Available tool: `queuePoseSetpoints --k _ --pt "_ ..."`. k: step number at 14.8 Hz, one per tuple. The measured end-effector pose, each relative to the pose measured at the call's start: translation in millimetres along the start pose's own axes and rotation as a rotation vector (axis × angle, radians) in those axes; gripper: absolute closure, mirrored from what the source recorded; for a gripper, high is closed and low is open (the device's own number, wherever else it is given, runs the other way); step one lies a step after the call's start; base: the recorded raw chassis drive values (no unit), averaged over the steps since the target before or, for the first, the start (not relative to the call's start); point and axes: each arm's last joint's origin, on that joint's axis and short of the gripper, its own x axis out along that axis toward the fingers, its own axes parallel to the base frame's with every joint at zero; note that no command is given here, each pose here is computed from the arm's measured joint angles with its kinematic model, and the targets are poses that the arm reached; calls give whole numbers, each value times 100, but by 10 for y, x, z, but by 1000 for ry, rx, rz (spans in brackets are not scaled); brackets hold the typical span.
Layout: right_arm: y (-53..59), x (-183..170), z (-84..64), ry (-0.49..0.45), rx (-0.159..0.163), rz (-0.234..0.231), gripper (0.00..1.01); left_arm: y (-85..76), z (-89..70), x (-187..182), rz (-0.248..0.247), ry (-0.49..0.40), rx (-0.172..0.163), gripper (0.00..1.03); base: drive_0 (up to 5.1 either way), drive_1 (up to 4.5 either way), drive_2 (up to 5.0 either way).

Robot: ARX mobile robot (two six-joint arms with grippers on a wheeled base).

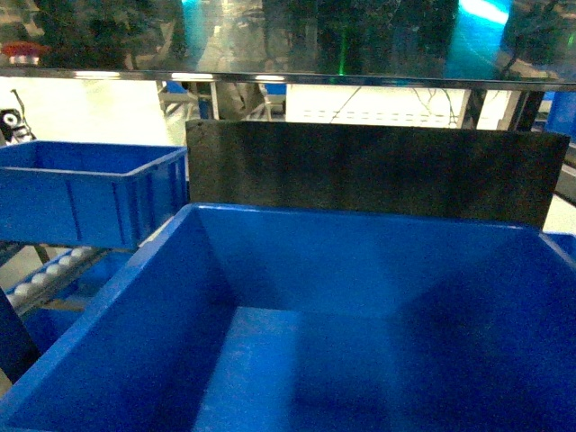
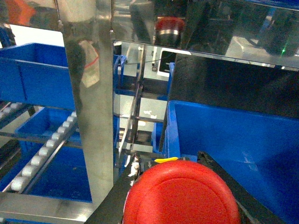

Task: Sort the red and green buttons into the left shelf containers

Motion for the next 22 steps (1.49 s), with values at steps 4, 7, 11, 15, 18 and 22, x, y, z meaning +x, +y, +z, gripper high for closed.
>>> queuePoseSetpoints --k 4,7,11,15,18,22 --pt "132 100 -183 59 6 109 73 0 1 0 0 -1 0 73 0 0 0" --pt "206 198 -322 89 10 152 73 0 1 0 0 -1 0 73 0 0 0" --pt "336 398 -492 121 -9 228 73 0 1 0 0 -1 0 73 0 0 0" --pt "429 521 -713 171 -40 272 73 0 1 0 0 -1 0 73 0 0 0" --pt "417 565 -915 252 -50 272 73 0 0 0 0 0 0 73 0 0 0" --pt "418 546 -1204 440 -44 279 73 0 1 0 -1 -1 0 73 0 0 0"
